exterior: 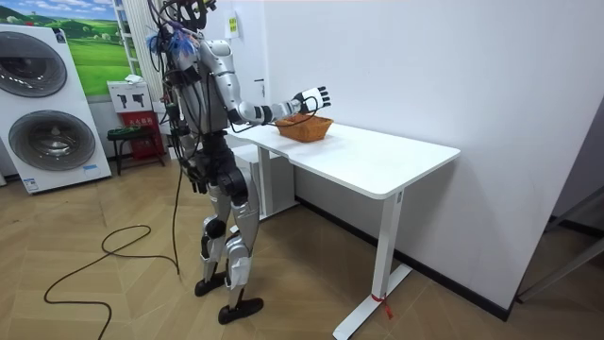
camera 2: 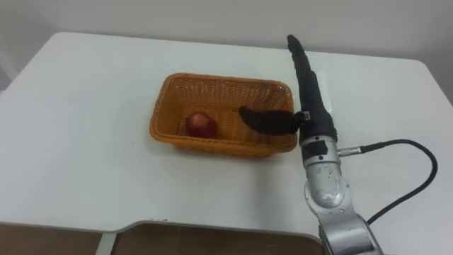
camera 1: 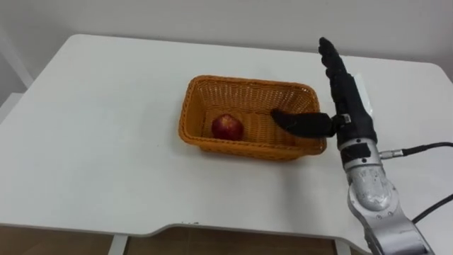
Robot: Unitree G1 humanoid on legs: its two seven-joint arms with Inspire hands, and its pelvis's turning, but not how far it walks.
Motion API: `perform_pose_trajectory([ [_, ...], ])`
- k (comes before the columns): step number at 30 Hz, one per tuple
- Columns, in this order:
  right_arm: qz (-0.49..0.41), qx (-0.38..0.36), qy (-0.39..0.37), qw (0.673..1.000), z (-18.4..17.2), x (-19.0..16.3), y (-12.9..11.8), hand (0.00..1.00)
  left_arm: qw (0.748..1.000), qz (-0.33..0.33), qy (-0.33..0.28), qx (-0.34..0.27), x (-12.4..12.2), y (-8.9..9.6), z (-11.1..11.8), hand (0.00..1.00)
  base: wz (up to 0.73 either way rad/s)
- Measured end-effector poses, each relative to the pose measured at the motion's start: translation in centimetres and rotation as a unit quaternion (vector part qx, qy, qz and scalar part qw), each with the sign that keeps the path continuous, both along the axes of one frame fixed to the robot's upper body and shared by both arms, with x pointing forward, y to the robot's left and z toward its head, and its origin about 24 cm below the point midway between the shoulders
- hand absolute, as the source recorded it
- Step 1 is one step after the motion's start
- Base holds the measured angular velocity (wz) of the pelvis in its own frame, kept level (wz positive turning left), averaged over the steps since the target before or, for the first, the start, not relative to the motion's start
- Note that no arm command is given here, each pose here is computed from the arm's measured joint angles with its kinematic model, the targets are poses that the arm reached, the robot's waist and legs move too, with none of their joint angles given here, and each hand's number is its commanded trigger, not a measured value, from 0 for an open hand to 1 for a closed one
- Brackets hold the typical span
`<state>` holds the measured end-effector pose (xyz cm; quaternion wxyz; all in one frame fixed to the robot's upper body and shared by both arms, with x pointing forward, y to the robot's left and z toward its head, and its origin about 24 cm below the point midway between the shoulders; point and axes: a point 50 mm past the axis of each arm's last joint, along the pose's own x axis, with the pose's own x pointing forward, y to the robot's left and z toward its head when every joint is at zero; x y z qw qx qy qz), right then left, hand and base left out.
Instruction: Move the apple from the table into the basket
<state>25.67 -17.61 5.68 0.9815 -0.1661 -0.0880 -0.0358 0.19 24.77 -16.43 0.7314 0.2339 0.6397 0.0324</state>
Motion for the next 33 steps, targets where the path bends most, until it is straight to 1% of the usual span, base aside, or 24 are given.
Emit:
perform_pose_trajectory([
  [4,-0.025,0.002,-0.027,0.999,1.2,0.1,-0.9,0.0,1.0,0.0,-0.006,0.0,0.0,0.0,0.0,0.0,-0.01],
  [7,-0.079,0.012,-0.071,0.994,2.7,-0.1,-2.8,0.0,1.0,0.006,-0.013,0.002,-0.1,0.3,0.2,0.0,0.01],
  [9,-0.144,0.029,-0.1,0.984,3.4,-0.4,-4.8,0.0,1.0,0.01,-0.011,0.004,-0.6,0.4,0.2,0.0,0.0],
  [10,-0.161,0.029,-0.106,0.981,3.6,-0.5,-5.4,0.0,1.0,0.013,-0.011,0.004,-0.7,0.4,0.2,0.0,0.0],
  [12,-0.233,0.037,-0.137,0.962,4.3,-1.1,-7.4,0.0,1.0,0.026,-0.014,0.007,-0.9,0.6,0.3,0.0,-0.02],
  [14,-0.276,0.041,-0.155,0.948,4.7,-1.6,-8.7,0.0,0.999,0.031,-0.015,0.009,-1.0,0.7,0.3,0.0,0.0],
  [16,-0.314,0.047,-0.161,0.935,4.5,-2.3,-9.8,0.0,0.999,0.037,-0.015,0.013,-1.3,0.9,0.4,0.0,0.0],
  [18,-0.368,0.06,-0.162,0.914,4.1,-3.2,-11.2,0.0,0.999,0.04,-0.011,0.022,-1.8,1.0,0.4,0.0,-0.05],
  [19,-0.383,0.061,-0.161,0.908,3.9,-3.5,-11.7,0.0,0.999,0.042,-0.01,0.023,-1.9,1.0,0.5,0.0,-0.07],
  [21,-0.447,0.053,-0.143,0.881,2.8,-4.9,-13.9,0.0,0.998,0.049,-0.01,0.025,-2.1,1.2,0.5,0.0,-0.1],
  [22,-0.462,0.051,-0.14,0.874,2.5,-5.3,-14.4,0.0,0.998,0.05,-0.009,0.026,-2.2,1.2,0.5,0.0,-0.08],
  [24,-0.519,0.057,-0.136,0.842,1.9,-6.8,-15.8,0.0,0.998,0.054,-0.003,0.026,-2.7,1.3,0.6,0.0,-0.1],
  [25,-0.531,0.059,-0.135,0.834,1.7,-7.0,-16.1,0.0,0.998,0.055,0.0,0.027,-3.0,1.3,0.6,0.0,-0.14],
  [26,-0.559,0.062,-0.129,0.817,1.2,-7.6,-16.8,0.0,0.998,0.056,0.002,0.029,-3.2,1.3,0.7,0.0,-0.08],
  [27,-0.585,0.065,-0.114,0.8,0.4,-8.4,-17.6,0.0,0.998,0.059,-0.004,0.032,-3.0,1.5,0.8,0.0,-0.07],
  [28,-0.599,0.068,-0.104,0.791,-0.1,-8.8,-18.0,0.0,0.998,0.062,-0.006,0.033,-2.9,1.5,0.8,0.0,0.0],
  [30,-0.646,0.075,-0.057,0.757,-2.3,-10.5,-19.1,0.0,0.997,0.066,-0.011,0.041,-2.6,1.7,0.8,0.0,-0.09],
  [31,-0.655,0.076,-0.044,0.751,-2.9,-10.9,-19.2,0.0,0.997,0.066,-0.013,0.043,-2.5,1.7,0.9,0.0,-0.11],
  [33,-0.683,0.076,0.02,0.726,-5.5,-13.0,-19.6,0.0,0.997,0.064,-0.021,0.046,-2.1,1.8,0.9,0.0,0.0],
])
